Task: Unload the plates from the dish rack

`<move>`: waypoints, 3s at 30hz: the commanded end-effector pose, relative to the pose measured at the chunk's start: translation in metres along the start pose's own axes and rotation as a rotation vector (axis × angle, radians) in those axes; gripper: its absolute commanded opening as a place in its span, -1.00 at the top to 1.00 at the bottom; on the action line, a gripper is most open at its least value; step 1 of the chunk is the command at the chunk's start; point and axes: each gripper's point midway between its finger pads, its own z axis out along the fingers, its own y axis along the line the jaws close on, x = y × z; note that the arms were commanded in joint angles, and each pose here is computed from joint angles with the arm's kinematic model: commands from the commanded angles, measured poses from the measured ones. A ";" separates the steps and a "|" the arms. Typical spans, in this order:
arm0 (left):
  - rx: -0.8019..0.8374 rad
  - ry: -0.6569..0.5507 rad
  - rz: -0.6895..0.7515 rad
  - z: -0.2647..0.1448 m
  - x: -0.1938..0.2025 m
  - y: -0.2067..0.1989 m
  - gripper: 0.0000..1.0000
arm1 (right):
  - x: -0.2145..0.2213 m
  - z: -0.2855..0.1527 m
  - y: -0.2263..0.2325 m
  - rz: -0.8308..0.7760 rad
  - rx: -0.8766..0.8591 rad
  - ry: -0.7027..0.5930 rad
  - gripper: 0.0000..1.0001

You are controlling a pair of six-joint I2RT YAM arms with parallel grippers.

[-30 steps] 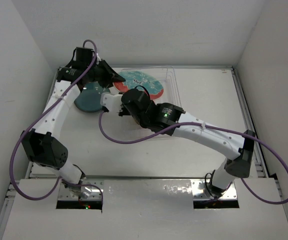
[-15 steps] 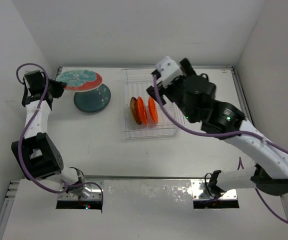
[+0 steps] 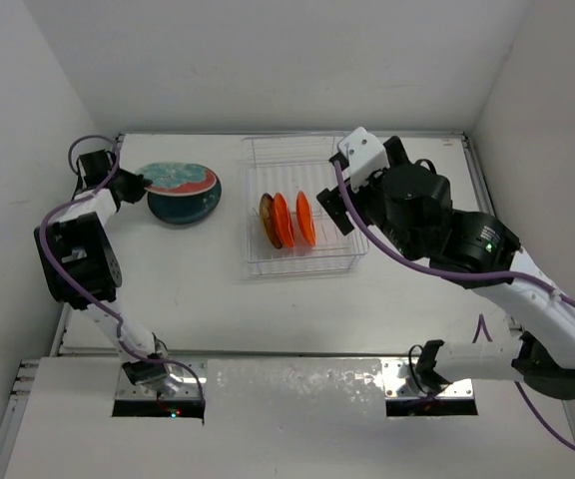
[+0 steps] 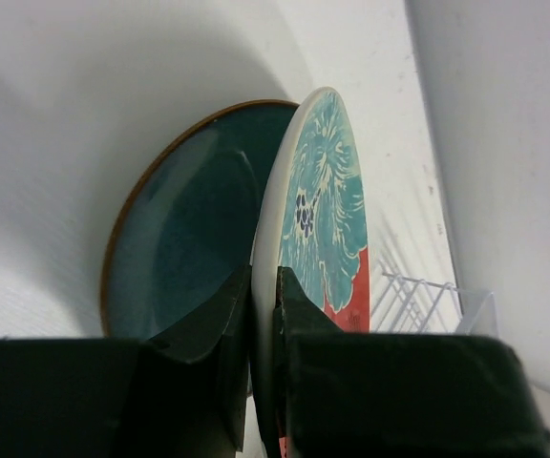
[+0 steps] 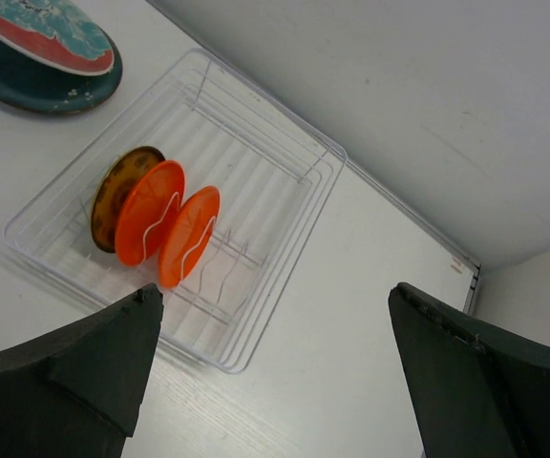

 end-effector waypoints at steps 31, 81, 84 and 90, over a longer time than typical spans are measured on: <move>-0.350 0.125 0.079 -0.003 0.037 0.034 -0.32 | 0.005 -0.012 -0.012 -0.019 0.017 0.112 -0.97; -0.347 0.039 0.336 -0.142 0.048 0.020 -1.00 | 0.167 0.228 0.088 0.583 0.031 0.622 -0.06; -0.306 0.024 0.373 -0.169 0.050 0.017 -1.00 | 0.186 0.238 0.100 0.577 0.025 0.661 0.14; -0.281 0.035 0.422 -0.192 0.054 0.016 -1.00 | 0.196 0.247 0.103 0.592 0.052 0.674 0.61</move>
